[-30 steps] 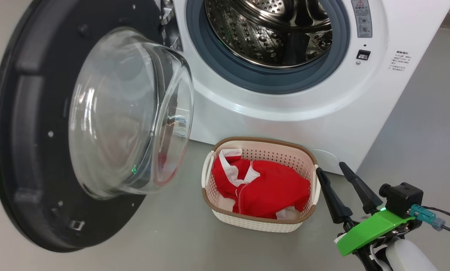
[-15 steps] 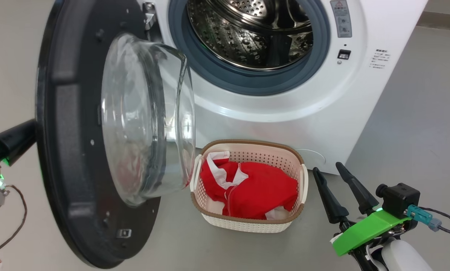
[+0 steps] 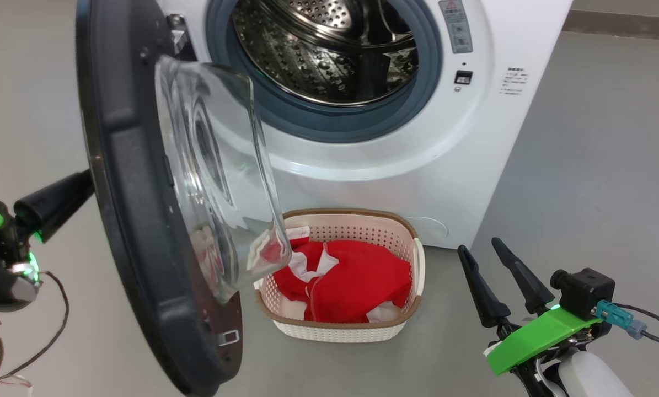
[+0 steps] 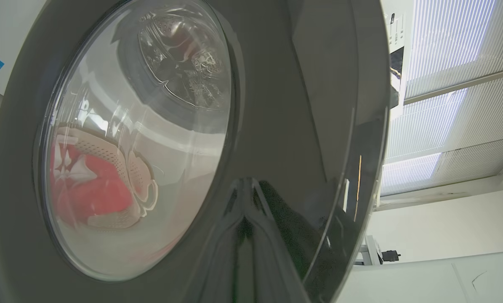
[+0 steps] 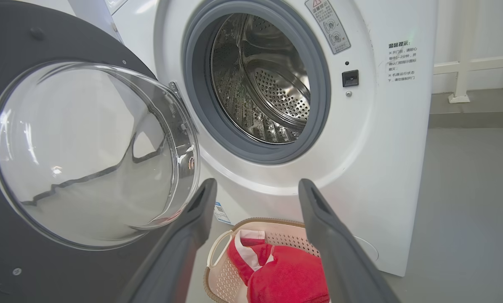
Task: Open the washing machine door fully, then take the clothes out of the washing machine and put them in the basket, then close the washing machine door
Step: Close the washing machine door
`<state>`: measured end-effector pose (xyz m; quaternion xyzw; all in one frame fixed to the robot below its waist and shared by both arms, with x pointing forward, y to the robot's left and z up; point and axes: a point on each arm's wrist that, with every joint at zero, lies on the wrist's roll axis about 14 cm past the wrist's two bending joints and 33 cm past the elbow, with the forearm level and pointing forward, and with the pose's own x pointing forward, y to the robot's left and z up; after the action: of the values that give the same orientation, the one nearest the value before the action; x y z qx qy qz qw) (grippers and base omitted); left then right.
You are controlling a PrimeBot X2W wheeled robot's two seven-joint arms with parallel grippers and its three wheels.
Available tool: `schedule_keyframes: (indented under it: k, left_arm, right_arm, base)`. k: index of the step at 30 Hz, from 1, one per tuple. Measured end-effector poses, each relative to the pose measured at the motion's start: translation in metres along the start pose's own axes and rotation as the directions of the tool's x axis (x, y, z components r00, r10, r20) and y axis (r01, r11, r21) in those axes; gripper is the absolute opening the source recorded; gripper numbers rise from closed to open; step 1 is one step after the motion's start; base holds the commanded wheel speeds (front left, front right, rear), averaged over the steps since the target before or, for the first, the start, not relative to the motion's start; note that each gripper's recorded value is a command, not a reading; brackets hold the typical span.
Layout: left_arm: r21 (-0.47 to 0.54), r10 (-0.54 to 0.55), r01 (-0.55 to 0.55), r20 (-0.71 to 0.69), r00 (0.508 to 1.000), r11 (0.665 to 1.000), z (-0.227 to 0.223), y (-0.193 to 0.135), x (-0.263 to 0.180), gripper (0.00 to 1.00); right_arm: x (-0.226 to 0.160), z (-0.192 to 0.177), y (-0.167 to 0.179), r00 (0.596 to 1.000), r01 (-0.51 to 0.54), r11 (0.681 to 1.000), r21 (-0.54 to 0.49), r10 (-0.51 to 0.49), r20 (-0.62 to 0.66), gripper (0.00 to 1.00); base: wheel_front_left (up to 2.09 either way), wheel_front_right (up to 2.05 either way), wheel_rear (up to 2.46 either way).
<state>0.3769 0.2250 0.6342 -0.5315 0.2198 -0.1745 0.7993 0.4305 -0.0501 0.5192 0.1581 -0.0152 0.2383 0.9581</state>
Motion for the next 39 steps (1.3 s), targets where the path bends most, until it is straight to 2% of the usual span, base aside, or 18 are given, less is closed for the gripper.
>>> schedule_keyframes:
  k: [22,39]
  left_arm:
    - [0.013,-0.105,0.106,-0.047,0.993,0.994,-0.026,-0.025,0.062,0.0]
    - [0.026,-0.168,0.17,-0.075,0.983,0.985,-0.041,-0.054,0.129,0.0]
  right_arm:
    - [-0.033,0.017,-0.037,0.991,0.125,0.992,-0.02,-0.124,0.041,1.0]
    - [-0.076,0.032,-0.078,0.958,0.278,0.96,-0.025,-0.276,0.081,1.0]
  base:
    - [0.0,0.0,0.0]
    - [0.0,0.0,0.0]
